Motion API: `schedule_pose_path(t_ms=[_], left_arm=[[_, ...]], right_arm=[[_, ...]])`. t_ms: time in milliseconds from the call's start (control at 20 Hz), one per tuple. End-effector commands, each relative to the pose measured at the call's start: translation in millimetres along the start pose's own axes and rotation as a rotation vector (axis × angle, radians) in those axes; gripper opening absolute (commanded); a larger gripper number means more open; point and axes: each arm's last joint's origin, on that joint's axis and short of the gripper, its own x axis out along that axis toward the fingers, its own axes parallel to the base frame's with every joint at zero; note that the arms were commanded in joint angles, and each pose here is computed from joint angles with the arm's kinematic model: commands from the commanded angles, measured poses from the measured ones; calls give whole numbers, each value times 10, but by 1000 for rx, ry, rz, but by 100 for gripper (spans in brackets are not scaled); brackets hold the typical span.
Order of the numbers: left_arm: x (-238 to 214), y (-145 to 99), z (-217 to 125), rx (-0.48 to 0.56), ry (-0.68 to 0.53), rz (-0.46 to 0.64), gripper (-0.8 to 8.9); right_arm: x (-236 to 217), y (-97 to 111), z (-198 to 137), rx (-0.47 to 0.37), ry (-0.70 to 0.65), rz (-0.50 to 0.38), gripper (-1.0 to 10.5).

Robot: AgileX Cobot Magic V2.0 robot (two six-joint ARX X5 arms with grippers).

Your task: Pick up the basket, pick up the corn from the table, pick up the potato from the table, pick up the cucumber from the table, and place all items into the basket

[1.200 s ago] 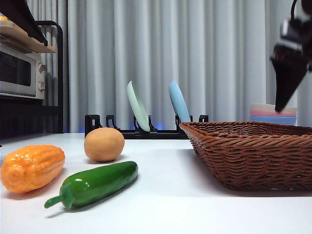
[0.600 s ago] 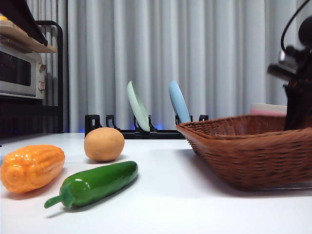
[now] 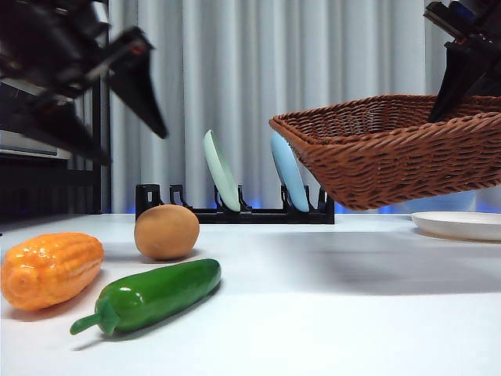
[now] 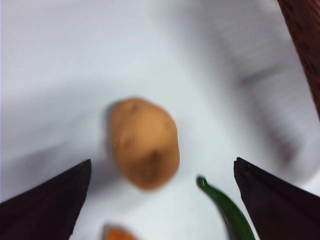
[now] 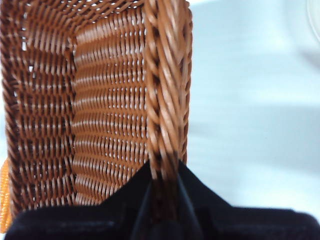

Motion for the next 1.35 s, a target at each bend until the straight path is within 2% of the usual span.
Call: schedule_pose_path(t_ms=[50, 300, 550, 600, 750, 850, 1000, 1100, 1200, 1350], left_arm=[[263, -29, 69, 47, 77, 53, 481], [768, -24, 56, 73, 175, 62, 481], [1004, -26, 10, 97, 178, 89, 466], [1010, -23, 15, 117, 171, 102, 428], [1018, -13, -8, 138, 195, 95, 118], [1030, -9, -31, 143, 216, 90, -19], [1030, -22, -24, 153, 211, 47, -9], [922, -59, 41, 154, 203, 40, -9], [621, -151, 182, 161, 173, 33, -9], [-122, -446, 405, 202, 52, -94, -9]], right_arm=[[-21, 24, 22, 4, -13, 18, -11], [-21, 24, 22, 3, -12, 18, -11], [-21, 24, 22, 3, -13, 18, -11], [-21, 24, 22, 4, -13, 18, -11], [-21, 24, 22, 4, -13, 18, -11], [-21, 24, 22, 4, -13, 18, -11], [-21, 24, 22, 4, -13, 18, -11], [-20, 25, 25, 12, -15, 19, -11], [-2, 59, 28, 7, -15, 26, -11], [81, 165, 30, -15, -4, 51, -11]])
